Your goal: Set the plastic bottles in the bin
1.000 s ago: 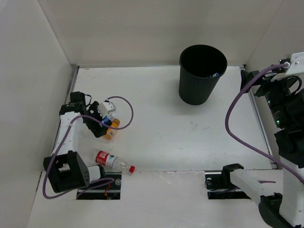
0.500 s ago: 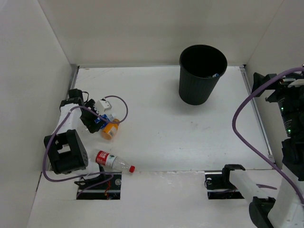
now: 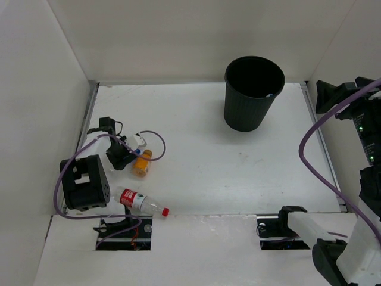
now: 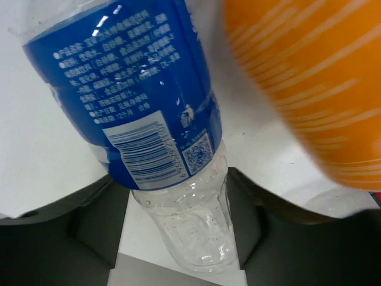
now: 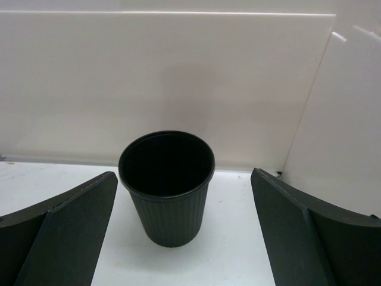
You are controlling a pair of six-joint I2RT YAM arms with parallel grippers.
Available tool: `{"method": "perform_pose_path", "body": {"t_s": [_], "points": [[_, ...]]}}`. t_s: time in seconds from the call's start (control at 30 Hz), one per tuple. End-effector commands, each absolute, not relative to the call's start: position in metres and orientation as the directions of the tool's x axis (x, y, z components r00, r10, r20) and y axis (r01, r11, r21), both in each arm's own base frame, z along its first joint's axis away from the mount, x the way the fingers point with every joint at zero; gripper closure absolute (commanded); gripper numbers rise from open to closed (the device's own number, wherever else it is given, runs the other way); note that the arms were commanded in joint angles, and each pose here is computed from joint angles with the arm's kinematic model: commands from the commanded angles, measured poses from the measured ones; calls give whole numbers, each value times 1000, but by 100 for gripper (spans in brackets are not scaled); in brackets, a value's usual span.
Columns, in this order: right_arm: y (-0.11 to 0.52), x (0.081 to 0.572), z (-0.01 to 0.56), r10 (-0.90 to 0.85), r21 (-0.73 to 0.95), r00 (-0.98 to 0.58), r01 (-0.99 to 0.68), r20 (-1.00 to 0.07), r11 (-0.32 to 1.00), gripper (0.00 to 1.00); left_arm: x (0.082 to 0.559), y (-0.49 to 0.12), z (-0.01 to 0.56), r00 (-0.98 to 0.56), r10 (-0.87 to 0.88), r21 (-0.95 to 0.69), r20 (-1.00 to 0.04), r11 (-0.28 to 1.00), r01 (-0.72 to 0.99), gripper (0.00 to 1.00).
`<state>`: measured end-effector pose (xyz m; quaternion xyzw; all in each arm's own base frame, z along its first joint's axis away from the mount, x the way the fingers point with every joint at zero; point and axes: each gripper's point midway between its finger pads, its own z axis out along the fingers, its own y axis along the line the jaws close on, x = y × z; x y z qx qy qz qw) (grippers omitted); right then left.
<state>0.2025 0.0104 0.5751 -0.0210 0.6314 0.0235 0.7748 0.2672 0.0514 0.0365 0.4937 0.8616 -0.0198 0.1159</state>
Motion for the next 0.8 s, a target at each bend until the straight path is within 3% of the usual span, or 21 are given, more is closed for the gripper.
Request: {"method": "perform_pose_path", "body": {"t_s": [0.0,0.1,0.23,0.37,0.47,0.53,0.63,0.77], "points": [[23,208,579,67,41,199,-134,-978,990,0,258,65,28,-506,850,81,-150,520,850,53],[31,216,569,82,53,159,-177,-984,983,0,273,64,52,-505,838,147,-207,537,831,66],[53,239,526,69,56,36,-277,-997,959,0,301,43,133,-474,778,253,-413,598,761,79],[80,267,486,49,79,-91,-363,-995,928,0,306,3,213,-417,650,205,-635,663,720,81],[106,282,471,63,133,-167,-450,-984,883,0,299,-44,273,-361,474,76,-803,682,727,82],[133,287,467,106,213,-224,-538,-969,815,0,286,-86,310,-345,321,-73,-882,630,773,83],[173,288,472,171,358,-333,-652,-927,669,0,258,-151,349,-391,156,-282,-907,463,840,84],[215,279,495,171,426,-392,-783,-904,453,0,242,-213,393,-329,44,-300,-943,311,902,84]]}}
